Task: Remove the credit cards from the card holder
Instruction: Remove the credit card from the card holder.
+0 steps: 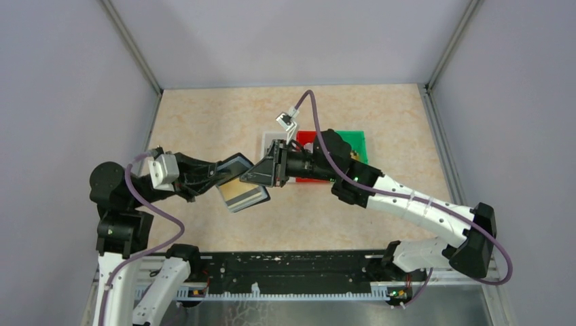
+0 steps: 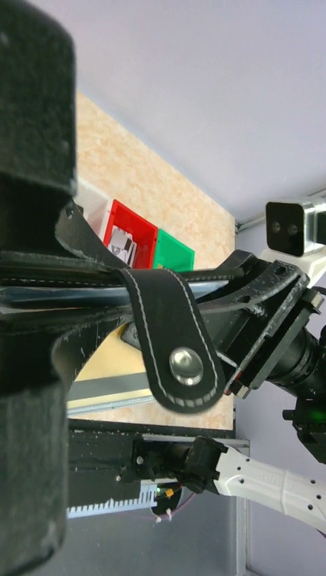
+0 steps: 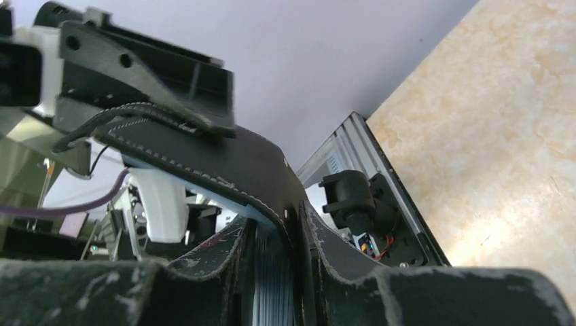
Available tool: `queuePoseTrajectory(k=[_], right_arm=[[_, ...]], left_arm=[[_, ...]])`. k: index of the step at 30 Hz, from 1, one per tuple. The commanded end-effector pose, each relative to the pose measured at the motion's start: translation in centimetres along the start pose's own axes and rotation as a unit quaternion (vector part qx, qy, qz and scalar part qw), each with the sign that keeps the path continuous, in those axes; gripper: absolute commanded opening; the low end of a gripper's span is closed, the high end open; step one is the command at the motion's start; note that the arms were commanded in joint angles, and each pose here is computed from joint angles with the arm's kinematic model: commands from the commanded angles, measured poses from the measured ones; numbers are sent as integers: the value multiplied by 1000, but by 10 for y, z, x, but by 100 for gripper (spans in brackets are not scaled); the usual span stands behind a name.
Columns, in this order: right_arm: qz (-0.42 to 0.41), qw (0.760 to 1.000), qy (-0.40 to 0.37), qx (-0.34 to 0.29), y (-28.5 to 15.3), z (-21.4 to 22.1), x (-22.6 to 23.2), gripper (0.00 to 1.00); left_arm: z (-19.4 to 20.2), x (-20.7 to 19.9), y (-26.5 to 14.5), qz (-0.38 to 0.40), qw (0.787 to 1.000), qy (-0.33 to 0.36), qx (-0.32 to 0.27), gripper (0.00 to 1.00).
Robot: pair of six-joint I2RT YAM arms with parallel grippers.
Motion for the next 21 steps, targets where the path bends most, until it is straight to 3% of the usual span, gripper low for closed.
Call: queuePoseTrajectory(k=[1,6,9,15,21], right_arm=[[-128,988,-72,-39,-15,-21,47,0],[-162,978,-124,-44,-27,-11,45,0],[-174,971,-156,-58,-35,-5,41,0],[-204,951,-215,-88,-48,-8,49,41],[-219,936,-259,-93,-47,-20,62,55]], left_arm=[[-10,0,2,6,999,-39,0,23],[-20,-3,8,48,990,-131,1,9],[-22,-7,11,109,969,-220,15,8],[-21,-5,16,129,931,-341,16,3],[-22,-7,16,112,922,-371,1,0]])
Point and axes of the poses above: each gripper's point midway between its finger pads, its own y axis out along the fingers, its own x axis along the line the jaws close on, z = x × y, the point moved 9 cm from there along -y, back along the fingers, and after that the axes turned 4 degrees about -y, right-handed, at the moved point
